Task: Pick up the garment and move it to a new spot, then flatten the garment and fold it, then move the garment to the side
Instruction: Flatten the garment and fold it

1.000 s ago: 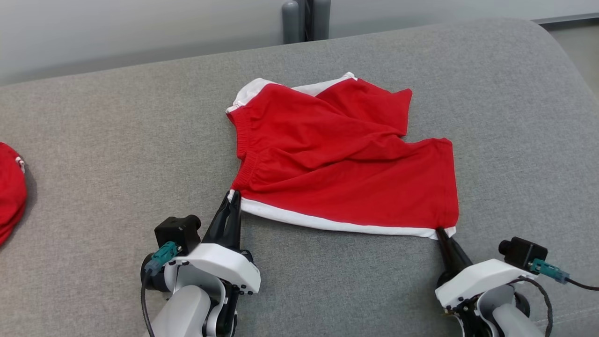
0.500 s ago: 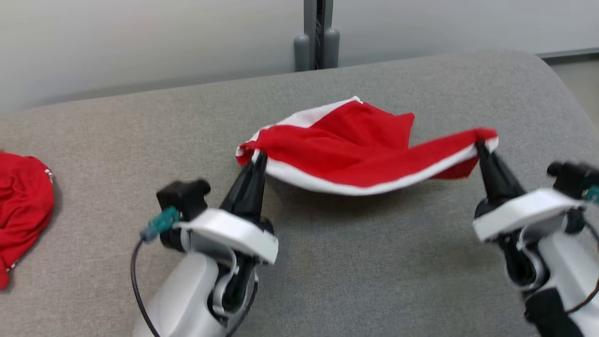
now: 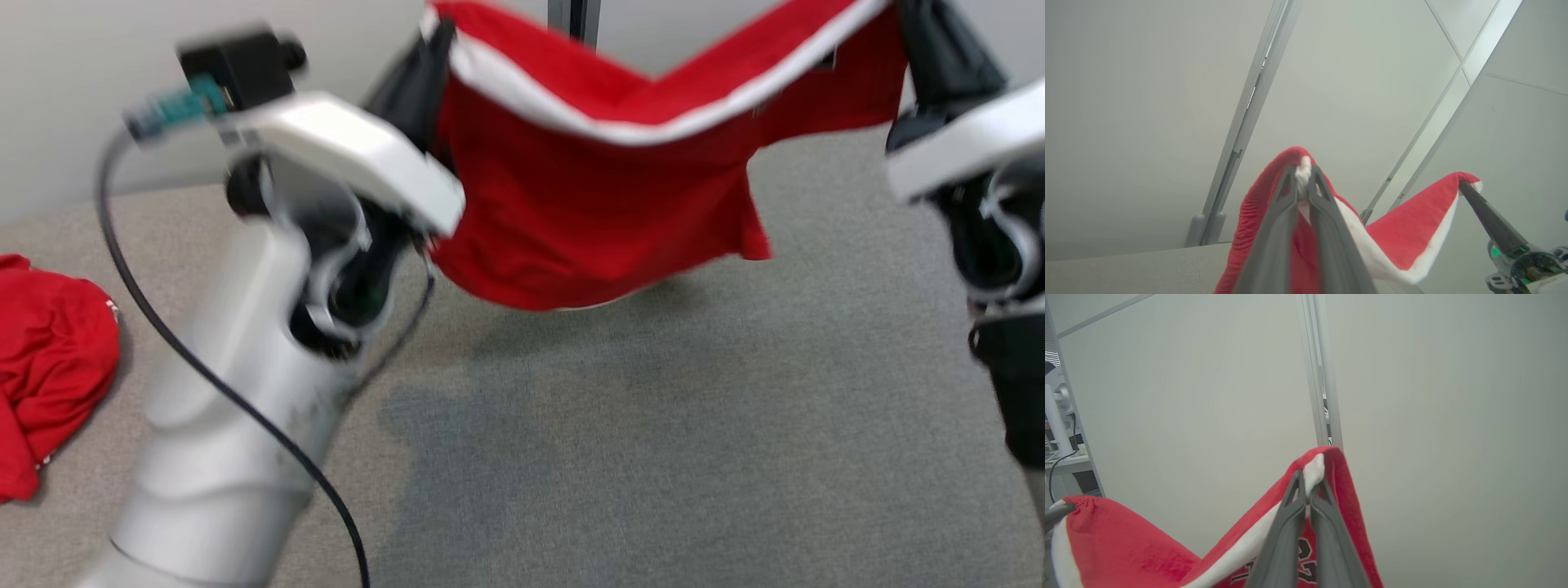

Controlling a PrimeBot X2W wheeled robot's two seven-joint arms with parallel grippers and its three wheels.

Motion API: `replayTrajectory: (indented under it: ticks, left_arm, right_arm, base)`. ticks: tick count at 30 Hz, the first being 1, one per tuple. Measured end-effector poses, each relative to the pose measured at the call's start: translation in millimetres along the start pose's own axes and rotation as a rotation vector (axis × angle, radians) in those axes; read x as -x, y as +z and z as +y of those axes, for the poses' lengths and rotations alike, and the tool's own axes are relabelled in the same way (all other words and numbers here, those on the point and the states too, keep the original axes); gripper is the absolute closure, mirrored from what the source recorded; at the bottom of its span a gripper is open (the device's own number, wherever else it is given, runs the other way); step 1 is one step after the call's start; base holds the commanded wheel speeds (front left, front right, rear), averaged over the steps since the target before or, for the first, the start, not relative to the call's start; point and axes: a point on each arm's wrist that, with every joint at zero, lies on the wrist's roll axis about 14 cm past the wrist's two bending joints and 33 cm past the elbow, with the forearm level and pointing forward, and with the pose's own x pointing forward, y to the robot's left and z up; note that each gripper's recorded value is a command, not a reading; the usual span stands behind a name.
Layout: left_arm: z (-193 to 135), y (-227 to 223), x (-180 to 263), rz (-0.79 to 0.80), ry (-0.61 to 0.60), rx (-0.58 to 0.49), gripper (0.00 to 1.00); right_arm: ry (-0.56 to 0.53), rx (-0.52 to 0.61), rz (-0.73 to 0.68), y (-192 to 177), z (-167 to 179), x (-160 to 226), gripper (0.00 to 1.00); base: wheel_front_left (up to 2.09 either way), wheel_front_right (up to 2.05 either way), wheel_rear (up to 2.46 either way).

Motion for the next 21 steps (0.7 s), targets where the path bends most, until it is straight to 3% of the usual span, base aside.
replayTrajectory:
  ticks: [8, 14, 18, 21]
  left_arm:
    - [17, 37, -58, 0.007, 0.045, -0.039, 1.00]
    - [47, 74, -123, -0.120, 0.081, -0.102, 1.00]
    - [66, 91, -160, -0.235, 0.068, -0.116, 1.00]
    - [93, 81, -181, -0.280, 0.094, -0.114, 1.00]
  right_arm:
    - [0.041, 0.081, 0.006, 15, -1, -61, 1.00]
    - [0.061, 0.124, -0.069, 17, -8, -129, 1.00]
    - [0.047, 0.126, -0.148, 8, -19, -167, 1.00]
    - [0.027, 0.124, -0.160, -18, -30, -186, 1.00]
  base:
    - [0.00, 0.00, 0.00]
    - [0.00, 0.00, 0.00]
    - [0.00, 0.00, 0.00]
    - [0.00, 0.00, 0.00]
